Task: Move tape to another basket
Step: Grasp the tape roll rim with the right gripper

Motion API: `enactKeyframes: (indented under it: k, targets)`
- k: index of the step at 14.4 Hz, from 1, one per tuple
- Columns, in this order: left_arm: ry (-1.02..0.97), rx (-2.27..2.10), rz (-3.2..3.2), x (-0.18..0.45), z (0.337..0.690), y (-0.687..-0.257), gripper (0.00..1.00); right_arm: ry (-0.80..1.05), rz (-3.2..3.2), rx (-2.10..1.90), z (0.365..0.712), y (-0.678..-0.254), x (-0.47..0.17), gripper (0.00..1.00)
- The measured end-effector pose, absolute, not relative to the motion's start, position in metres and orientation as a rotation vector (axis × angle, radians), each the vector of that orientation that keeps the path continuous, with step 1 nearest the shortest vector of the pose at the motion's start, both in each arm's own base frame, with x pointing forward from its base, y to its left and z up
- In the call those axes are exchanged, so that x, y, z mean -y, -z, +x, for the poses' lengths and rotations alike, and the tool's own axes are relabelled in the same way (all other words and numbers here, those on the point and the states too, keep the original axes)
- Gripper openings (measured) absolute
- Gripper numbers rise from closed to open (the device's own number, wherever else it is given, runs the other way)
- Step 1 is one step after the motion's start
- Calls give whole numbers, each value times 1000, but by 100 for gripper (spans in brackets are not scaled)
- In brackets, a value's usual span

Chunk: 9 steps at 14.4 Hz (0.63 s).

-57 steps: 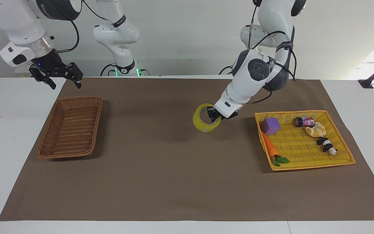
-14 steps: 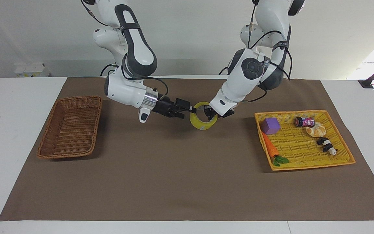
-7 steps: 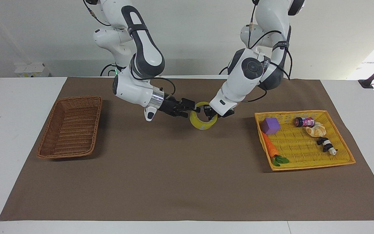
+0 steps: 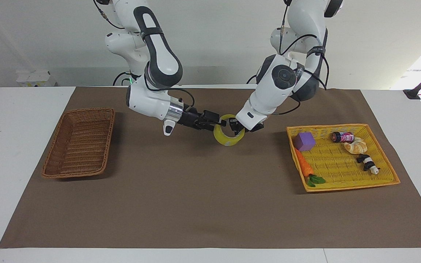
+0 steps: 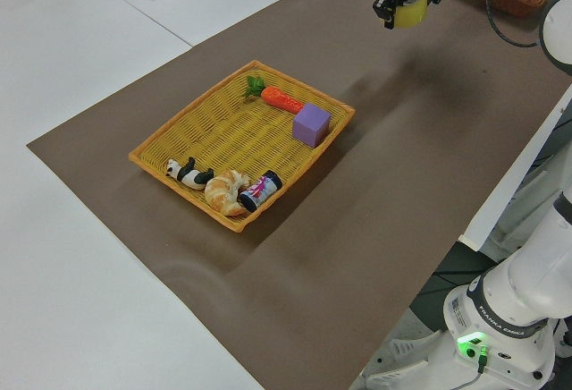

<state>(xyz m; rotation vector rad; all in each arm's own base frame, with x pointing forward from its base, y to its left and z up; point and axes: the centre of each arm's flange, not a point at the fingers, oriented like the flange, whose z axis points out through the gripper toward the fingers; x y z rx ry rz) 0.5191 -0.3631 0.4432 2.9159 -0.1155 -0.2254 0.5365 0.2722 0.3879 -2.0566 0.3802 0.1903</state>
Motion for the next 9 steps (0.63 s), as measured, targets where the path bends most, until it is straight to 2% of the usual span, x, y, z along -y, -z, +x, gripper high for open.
enactKeyframes:
  k: [3, 4, 6, 9]
  targets:
    - [226, 115, 2916, 363, 519, -443, 22, -193, -2048, -385, 536, -388, -273, 88]
    - [226, 115, 2916, 363, 519, -443, 22, -196, -2044, -385, 536, -388, -273, 81]
    - [223, 110, 2916, 361, 520, -445, 22, -212, -2036, -390, 536, -386, -269, 57]
    - [221, 115, 2910, 362, 518, -448, 22, -244, -2005, -392, 536, -385, -264, 55]
